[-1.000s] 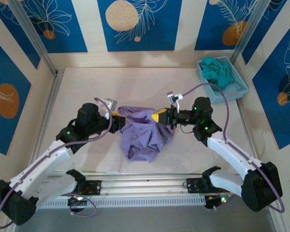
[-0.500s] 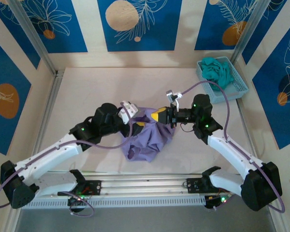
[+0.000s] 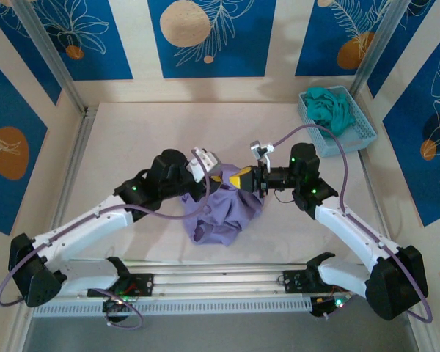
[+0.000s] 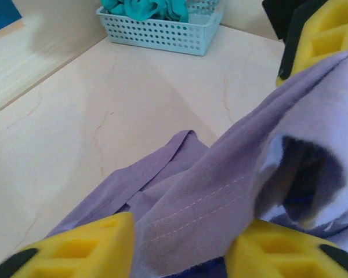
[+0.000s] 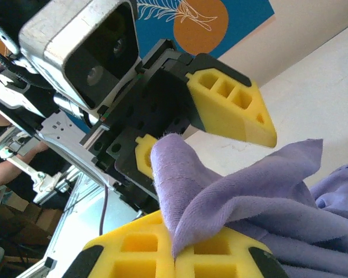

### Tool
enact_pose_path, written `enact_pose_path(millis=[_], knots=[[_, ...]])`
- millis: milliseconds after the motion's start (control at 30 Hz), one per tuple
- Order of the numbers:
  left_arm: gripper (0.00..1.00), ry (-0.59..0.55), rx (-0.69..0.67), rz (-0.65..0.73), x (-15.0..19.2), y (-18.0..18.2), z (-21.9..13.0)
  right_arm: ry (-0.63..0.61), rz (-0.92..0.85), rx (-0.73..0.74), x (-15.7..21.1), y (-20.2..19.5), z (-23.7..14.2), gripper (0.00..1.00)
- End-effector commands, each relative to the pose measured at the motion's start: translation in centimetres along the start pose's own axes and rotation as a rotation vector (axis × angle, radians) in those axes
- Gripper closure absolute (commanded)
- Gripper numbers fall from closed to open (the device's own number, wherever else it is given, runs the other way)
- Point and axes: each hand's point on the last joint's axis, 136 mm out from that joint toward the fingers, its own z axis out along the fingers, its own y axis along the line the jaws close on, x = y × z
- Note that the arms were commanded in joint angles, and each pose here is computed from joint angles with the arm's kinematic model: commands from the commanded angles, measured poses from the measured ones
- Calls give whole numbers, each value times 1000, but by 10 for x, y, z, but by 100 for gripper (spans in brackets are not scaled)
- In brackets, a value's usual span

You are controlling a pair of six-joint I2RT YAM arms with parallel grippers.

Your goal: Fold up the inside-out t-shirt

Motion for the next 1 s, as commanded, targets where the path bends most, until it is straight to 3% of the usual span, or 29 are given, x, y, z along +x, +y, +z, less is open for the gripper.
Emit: enact_pose_path(millis=[0, 133, 333, 467, 700, 967], knots=[[69, -38, 75, -6, -18, -11, 0, 12, -40, -37, -4, 11, -3, 100], [100, -31, 190, -88, -23, -29, -6, 10, -21, 17, -8, 5, -11, 100], [100, -32, 484, -352, -40, -73, -31, -6, 170, 332, -12, -52, -27, 94], [100, -90, 563, -509, -55, -79, -35, 11, 244, 477, -5, -77, -36, 85], [100, -128, 470, -604, -61, -61, -18, 54, 265, 572, 10, -77, -52, 71], [100, -103, 392, -502, -41, -54, -13, 52, 78, 480, 37, -33, -53, 61]])
